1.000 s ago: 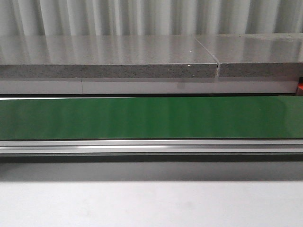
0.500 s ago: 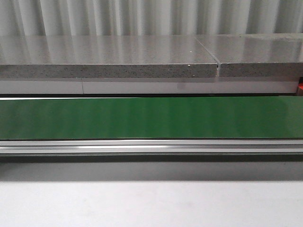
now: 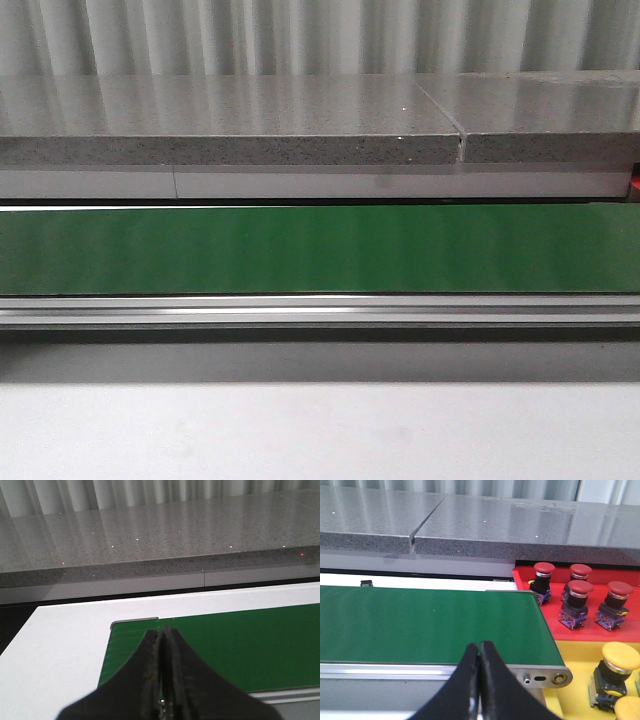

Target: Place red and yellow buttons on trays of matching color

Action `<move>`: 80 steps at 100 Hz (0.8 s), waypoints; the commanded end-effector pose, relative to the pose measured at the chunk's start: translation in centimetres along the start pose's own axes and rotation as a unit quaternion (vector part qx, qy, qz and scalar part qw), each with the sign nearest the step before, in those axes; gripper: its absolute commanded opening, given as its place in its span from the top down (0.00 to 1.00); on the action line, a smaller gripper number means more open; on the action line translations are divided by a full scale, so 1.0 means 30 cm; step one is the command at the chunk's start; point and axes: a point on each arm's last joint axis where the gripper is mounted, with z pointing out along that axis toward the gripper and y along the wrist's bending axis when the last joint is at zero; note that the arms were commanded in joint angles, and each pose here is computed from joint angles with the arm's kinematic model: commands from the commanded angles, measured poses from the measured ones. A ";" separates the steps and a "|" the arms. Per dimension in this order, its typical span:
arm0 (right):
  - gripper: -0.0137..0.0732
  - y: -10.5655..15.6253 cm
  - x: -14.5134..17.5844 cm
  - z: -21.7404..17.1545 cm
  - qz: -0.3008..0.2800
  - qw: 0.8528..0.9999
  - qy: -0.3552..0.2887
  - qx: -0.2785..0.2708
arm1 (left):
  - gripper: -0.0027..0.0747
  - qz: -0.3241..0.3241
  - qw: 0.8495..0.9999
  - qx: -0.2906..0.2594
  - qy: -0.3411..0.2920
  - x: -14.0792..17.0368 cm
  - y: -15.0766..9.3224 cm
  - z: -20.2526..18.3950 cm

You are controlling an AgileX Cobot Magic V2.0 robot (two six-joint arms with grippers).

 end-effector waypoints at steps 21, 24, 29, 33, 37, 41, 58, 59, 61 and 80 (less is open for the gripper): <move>0.92 0.001 -0.033 -0.006 -0.006 0.999 -0.051 -0.001 | 0.99 -0.008 0.996 -0.003 -0.091 0.081 -0.002 -0.053; 0.92 0.001 -0.033 -0.006 -0.006 0.999 -0.051 -0.001 | 0.99 -0.008 0.995 -0.003 -0.095 0.089 -0.003 -0.056; 0.92 0.001 -0.033 -0.006 -0.006 0.999 -0.051 -0.001 | 0.99 -0.008 0.995 -0.003 -0.098 0.103 -0.003 -0.057; 0.92 0.000 -0.033 -0.006 -0.006 0.999 -0.050 -0.001 | 0.99 -0.007 0.996 -0.003 -0.093 0.114 -0.003 -0.052; 0.92 0.000 -0.033 -0.006 -0.006 0.999 -0.050 -0.001 | 0.99 -0.010 0.996 -0.003 -0.088 0.124 -0.004 -0.049; 0.92 0.000 -0.033 -0.006 -0.006 0.999 -0.050 -0.001 | 0.99 -0.012 0.996 -0.003 -0.088 0.133 -0.004 -0.046; 0.92 0.001 -0.033 -0.006 -0.006 0.999 -0.051 -0.001 | 0.99 -0.017 0.995 -0.003 -0.100 0.157 -0.005 -0.037; 0.92 0.001 -0.033 -0.006 -0.006 0.999 -0.051 -0.001 | 0.99 -0.017 0.995 -0.003 -0.098 0.162 -0.005 -0.036; 0.92 0.001 -0.033 -0.006 -0.006 0.999 -0.051 -0.001 | 0.99 -0.017 0.995 -0.003 -0.097 0.163 -0.005 -0.035; 0.92 0.001 -0.033 -0.006 -0.006 0.999 -0.050 -0.001 | 0.99 -0.020 0.995 -0.003 -0.094 0.166 -0.005 -0.035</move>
